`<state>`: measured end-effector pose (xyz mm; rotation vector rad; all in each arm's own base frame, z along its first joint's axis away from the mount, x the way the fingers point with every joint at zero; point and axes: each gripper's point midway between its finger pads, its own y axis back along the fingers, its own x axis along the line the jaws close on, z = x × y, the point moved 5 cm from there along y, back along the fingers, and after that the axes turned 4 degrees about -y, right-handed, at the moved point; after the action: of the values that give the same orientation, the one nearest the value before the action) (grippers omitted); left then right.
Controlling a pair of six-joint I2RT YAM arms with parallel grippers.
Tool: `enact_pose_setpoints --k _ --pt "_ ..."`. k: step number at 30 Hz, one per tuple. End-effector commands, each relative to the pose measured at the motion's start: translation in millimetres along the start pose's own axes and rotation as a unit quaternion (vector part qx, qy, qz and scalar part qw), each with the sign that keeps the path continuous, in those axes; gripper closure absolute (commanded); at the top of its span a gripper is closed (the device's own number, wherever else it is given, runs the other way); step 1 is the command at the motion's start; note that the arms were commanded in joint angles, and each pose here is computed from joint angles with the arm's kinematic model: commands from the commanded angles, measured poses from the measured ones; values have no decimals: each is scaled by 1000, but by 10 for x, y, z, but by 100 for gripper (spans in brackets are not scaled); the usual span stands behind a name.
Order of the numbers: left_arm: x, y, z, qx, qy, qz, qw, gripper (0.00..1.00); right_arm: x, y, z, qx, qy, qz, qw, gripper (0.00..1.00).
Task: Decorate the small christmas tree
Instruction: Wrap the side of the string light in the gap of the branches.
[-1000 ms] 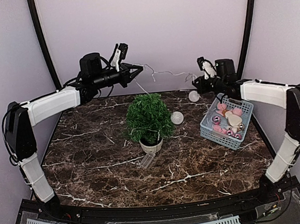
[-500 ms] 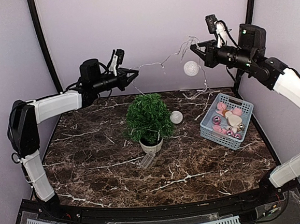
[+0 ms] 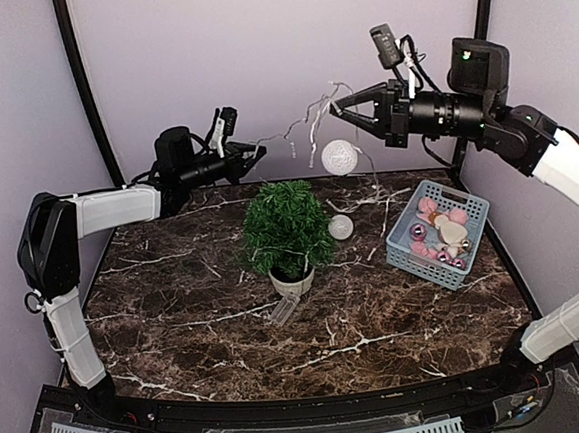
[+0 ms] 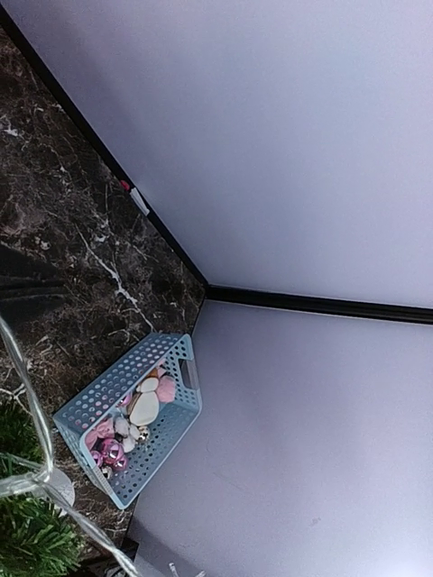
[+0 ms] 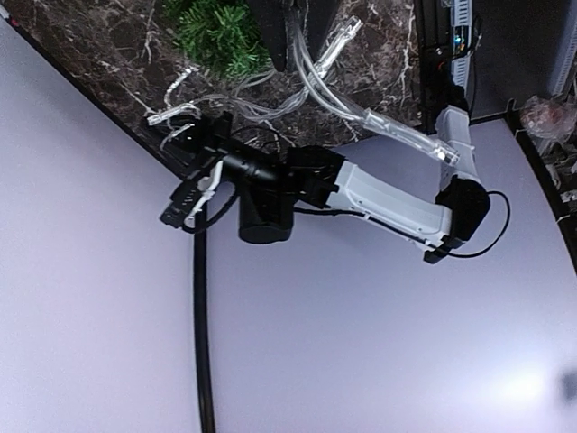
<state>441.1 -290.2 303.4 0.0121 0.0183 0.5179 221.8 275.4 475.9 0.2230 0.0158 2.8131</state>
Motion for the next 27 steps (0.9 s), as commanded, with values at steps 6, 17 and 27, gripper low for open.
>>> enact_pose_setpoints --k 6,17,27 --pt "70 62 -154 2 10 6 1000 94 529 -564 -31 30 -24 128 991 100" --pt "38 222 -256 -6 19 22 1000 92 891 -1222 -441 79 -89 194 974 100" --pt "71 453 -412 9 18 51 998 91 1042 -1690 -850 137 -117 209 961 100"
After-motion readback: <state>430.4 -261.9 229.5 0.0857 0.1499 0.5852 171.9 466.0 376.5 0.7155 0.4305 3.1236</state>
